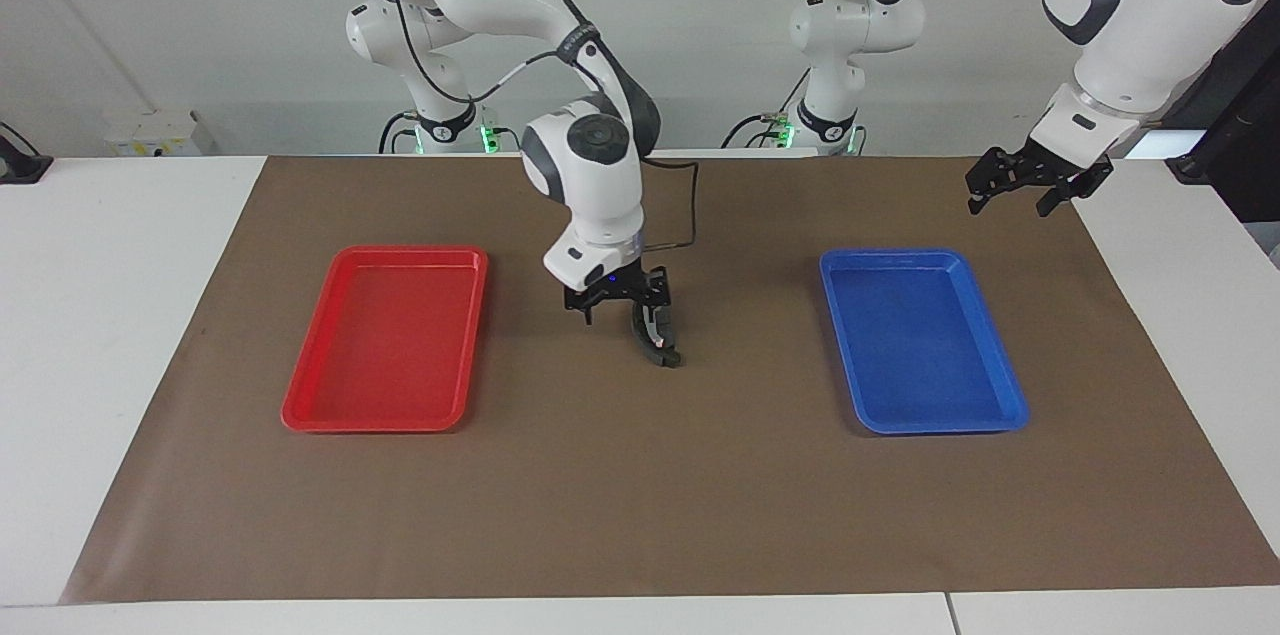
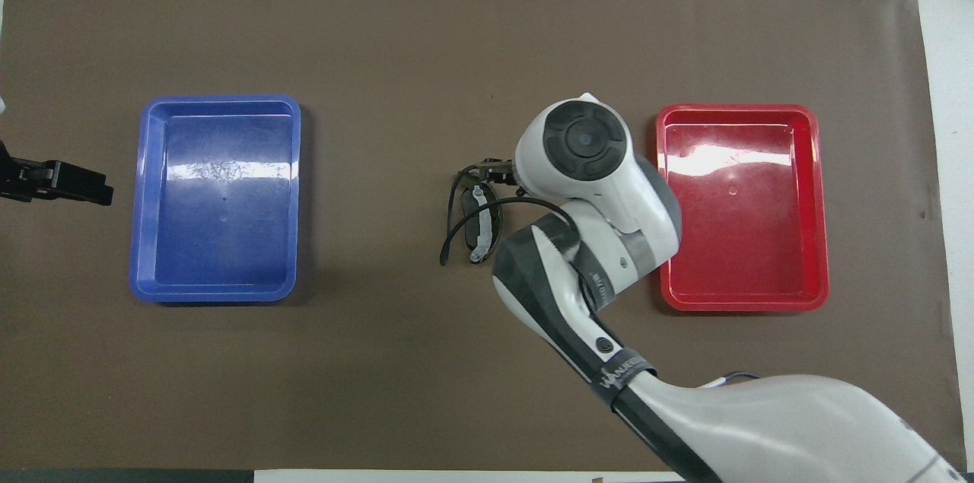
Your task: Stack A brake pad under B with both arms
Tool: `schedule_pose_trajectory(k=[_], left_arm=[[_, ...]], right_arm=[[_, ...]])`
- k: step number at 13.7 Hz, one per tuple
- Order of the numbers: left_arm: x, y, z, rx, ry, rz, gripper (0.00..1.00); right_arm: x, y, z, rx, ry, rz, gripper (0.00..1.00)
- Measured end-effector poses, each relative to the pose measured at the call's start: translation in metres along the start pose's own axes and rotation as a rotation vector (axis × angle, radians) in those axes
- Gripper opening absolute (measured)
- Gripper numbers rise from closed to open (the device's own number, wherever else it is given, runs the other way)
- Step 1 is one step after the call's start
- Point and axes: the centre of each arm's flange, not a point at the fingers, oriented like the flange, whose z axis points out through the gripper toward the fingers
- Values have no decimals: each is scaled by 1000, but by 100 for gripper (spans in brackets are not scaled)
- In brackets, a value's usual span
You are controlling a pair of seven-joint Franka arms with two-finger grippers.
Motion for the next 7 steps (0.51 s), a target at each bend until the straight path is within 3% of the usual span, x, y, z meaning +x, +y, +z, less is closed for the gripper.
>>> schedule_pose_trajectory(k=[3, 7], left_arm=[[0, 0, 0, 0, 0, 0, 99], [0, 0, 0, 0, 0, 0, 99]], right_arm=[[35, 101, -69, -51, 42, 64, 100], [51, 209, -120, -88, 48, 69, 100]])
